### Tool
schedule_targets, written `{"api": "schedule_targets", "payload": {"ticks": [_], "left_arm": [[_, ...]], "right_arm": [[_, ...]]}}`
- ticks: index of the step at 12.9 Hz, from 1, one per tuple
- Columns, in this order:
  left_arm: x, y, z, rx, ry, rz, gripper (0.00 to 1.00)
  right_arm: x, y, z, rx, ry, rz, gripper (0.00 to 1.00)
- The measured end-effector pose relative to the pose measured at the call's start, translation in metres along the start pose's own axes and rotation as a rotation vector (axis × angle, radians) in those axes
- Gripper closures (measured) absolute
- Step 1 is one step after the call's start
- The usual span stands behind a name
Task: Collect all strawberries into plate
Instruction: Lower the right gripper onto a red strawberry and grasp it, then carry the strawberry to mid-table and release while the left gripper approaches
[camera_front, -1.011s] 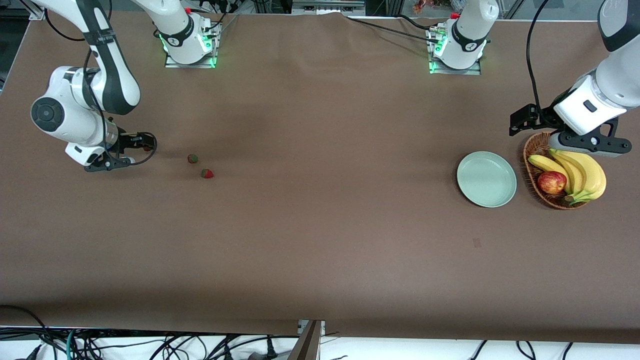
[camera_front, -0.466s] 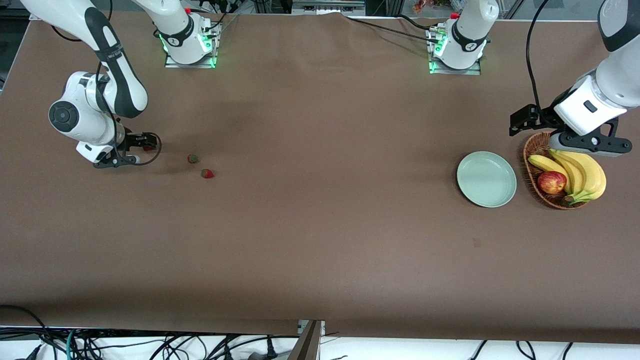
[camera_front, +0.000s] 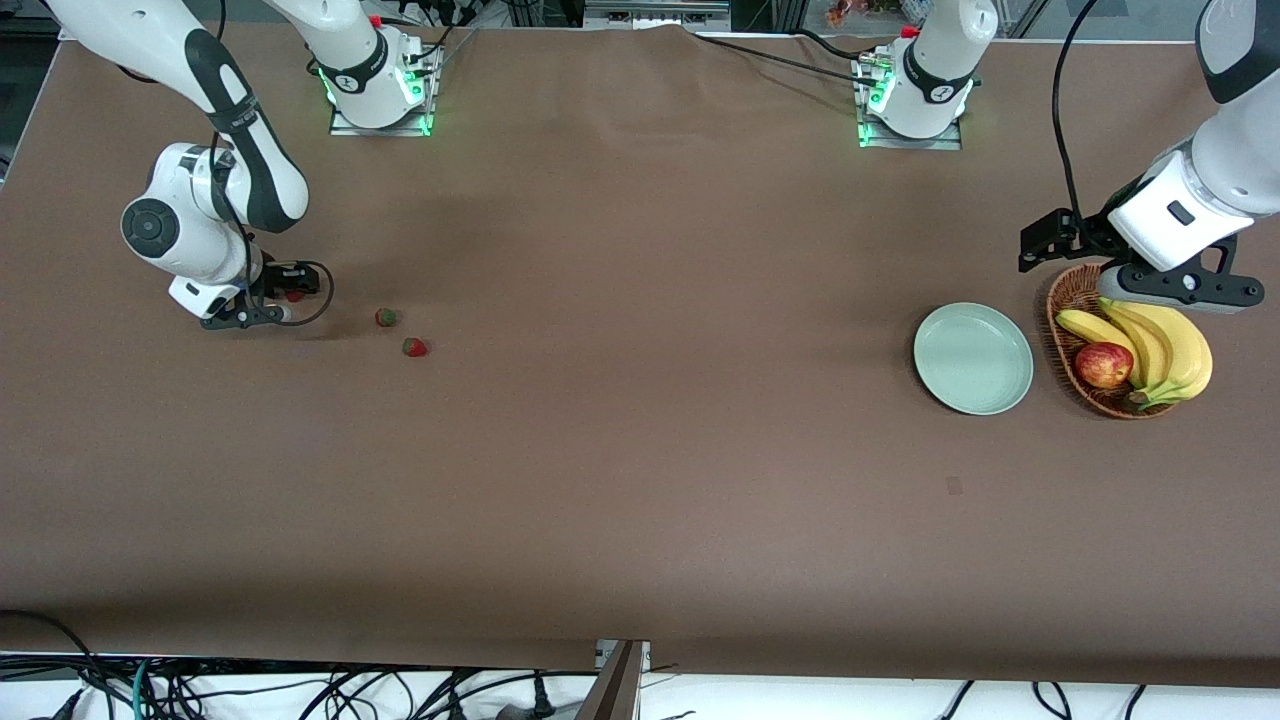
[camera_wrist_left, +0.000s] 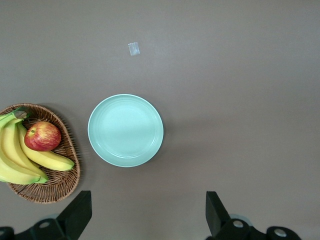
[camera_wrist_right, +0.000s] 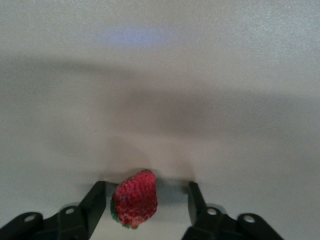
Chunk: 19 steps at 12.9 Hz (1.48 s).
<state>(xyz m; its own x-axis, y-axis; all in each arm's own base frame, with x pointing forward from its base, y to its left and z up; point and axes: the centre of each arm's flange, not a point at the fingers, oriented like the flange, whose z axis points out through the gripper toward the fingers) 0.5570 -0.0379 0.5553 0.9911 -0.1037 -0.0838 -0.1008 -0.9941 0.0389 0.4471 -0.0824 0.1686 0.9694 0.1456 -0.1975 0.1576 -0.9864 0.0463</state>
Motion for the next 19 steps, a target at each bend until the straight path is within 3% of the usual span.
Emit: {"api": "schedule_targets", "payload": {"ticks": [2, 3, 6, 9, 11, 13, 16, 19], "left_arm": [[0.0, 0.0, -0.001, 0.0, 0.002, 0.0, 0.0], [0.0, 0.0, -0.001, 0.0, 0.003, 0.0, 0.0], [0.001, 0.0, -0.001, 0.0, 0.004, 0.0, 0.0], [0.001, 0.0, -0.001, 0.0, 0.003, 0.0, 0.0], [0.001, 0.0, -0.001, 0.0, 0.003, 0.0, 0.0], [0.002, -0.002, 0.001, 0.0, 0.0, -0.004, 0.0], [0.005, -0.007, 0.009, -0.001, -0.015, -0.015, 0.0], [0.011, -0.015, 0.032, -0.003, -0.035, -0.032, 0.0]], "right_arm": [[0.0, 0.0, -0.004, 0.001, 0.006, 0.001, 0.58], [0.0, 0.0, -0.005, 0.004, 0.004, 0.006, 0.66], [0.004, -0.002, -0.012, 0.046, -0.015, 0.044, 0.66], [0.055, -0.043, -0.086, 0.101, -0.052, 0.056, 0.66], [0.095, -0.109, -0.164, 0.111, -0.056, 0.094, 0.66], [0.112, -0.204, -0.216, 0.125, -0.028, 0.151, 0.66], [0.107, -0.383, -0.238, 0.135, -0.002, 0.288, 0.66], [0.113, -0.532, -0.225, 0.238, 0.029, 0.424, 0.66]]}}
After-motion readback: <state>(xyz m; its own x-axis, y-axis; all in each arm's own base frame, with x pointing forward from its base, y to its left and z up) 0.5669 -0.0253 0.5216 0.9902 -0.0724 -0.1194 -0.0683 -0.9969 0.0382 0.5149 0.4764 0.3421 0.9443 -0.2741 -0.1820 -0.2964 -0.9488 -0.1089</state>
